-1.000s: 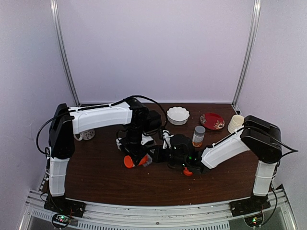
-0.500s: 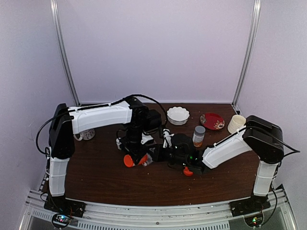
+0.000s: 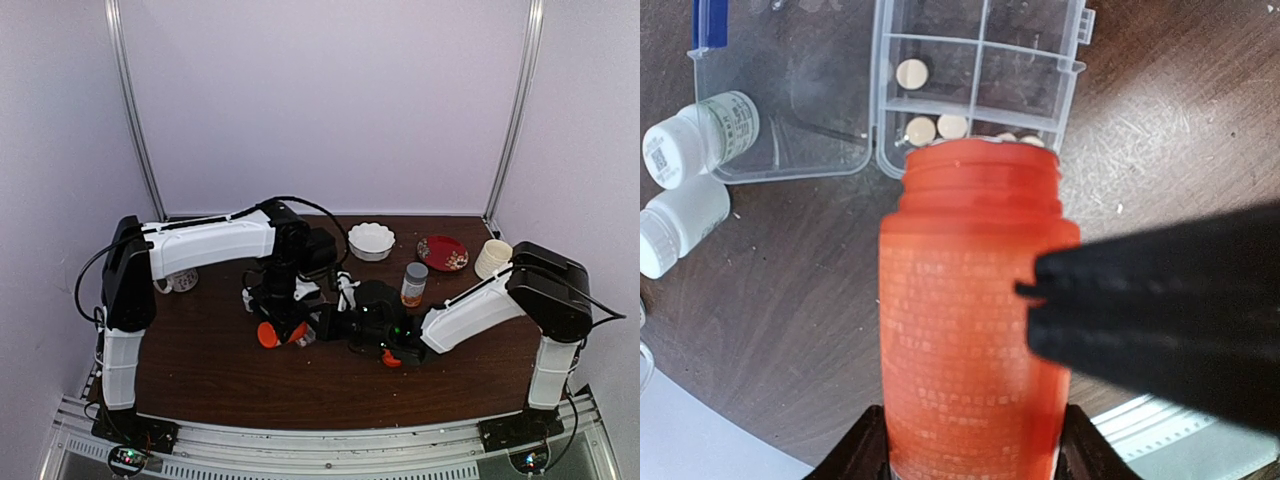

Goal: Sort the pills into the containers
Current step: Pour the pill into the compartment of the pill container.

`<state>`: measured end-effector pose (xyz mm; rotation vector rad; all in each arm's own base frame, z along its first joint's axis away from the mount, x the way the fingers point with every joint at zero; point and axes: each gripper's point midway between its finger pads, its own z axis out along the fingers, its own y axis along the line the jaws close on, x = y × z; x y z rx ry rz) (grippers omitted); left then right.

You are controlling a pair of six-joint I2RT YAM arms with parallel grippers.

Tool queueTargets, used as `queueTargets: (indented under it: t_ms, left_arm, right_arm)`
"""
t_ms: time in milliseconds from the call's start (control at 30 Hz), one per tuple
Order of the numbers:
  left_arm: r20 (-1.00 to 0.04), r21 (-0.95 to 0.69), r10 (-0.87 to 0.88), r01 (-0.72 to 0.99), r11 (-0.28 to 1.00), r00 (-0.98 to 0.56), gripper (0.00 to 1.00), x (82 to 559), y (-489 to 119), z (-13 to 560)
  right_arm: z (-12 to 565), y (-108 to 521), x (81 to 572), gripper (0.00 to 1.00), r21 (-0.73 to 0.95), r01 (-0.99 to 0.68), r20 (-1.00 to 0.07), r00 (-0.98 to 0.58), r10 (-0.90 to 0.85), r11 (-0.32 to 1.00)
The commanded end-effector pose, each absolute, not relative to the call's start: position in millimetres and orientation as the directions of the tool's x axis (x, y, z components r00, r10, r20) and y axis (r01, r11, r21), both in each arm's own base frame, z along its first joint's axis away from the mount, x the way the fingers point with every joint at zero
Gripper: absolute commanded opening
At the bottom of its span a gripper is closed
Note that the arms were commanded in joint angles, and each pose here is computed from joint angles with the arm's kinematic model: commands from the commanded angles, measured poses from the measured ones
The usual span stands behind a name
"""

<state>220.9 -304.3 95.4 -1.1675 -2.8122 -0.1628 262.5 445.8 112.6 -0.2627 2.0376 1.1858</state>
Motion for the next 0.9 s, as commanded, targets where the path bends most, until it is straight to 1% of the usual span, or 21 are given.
queueTargets:
  t_ms: [0,133,333,533,600,700,800,833,867]
  left_arm:
    - [0.086,0.059,0.71,0.715,0.697,-0.699,0.0,225.5,-308.0,107.0]
    - [0.075,0.06,0.705,0.709,0.702,-0.705,0.0,225.1,-306.7,106.2]
    - [0.029,0.05,0.702,0.702,0.71,-0.712,0.0,225.5,-307.5,106.5]
    - [-0.049,0.014,0.693,0.693,0.721,-0.719,0.0,224.2,-311.9,107.5]
    - [-0.095,-0.001,0.685,0.688,0.725,-0.722,0.0,224.5,-313.3,110.4]
    - [-0.154,-0.029,0.676,0.687,0.726,-0.72,0.0,221.7,-314.2,111.4]
    - [-0.205,-0.041,0.658,0.678,0.734,-0.725,0.0,219.8,-311.4,109.9]
    - [-0.226,-0.048,0.65,0.674,0.737,-0.726,0.0,219.7,-310.7,110.1]
    - [-0.251,-0.056,0.641,0.672,0.738,-0.725,0.0,219.4,-311.1,111.1]
  right_arm:
    - [133.8,436.7,266.8,0.0,0.642,-0.524,-0.721,-0.66,0.21,0.56]
    - [139.8,425.7,266.0,0.0,0.616,-0.527,-0.741,-0.64,0.203,0.586]
    - [141.5,401.5,257.5,0.01,0.564,-0.532,-0.765,-0.624,0.159,0.631]
    - [134.5,384.4,247.7,0.09,0.493,-0.532,-0.765,-0.642,0.052,0.688]
    - [132.6,377.4,244.2,0.12,0.476,-0.529,-0.76,-0.649,0.027,0.702]
    - [129.7,366.2,236.9,0.18,0.439,-0.53,-0.747,-0.664,-0.032,0.726]
    - [123.7,356.8,227.2,0.28,0.365,-0.546,-0.706,-0.69,-0.158,0.754]
    - [125.2,352.5,225.7,0.31,0.331,-0.547,-0.689,-0.697,-0.2,0.769]
    - [119.2,342.8,221.0,0.37,0.291,-0.546,-0.659,-0.709,-0.249,0.785]
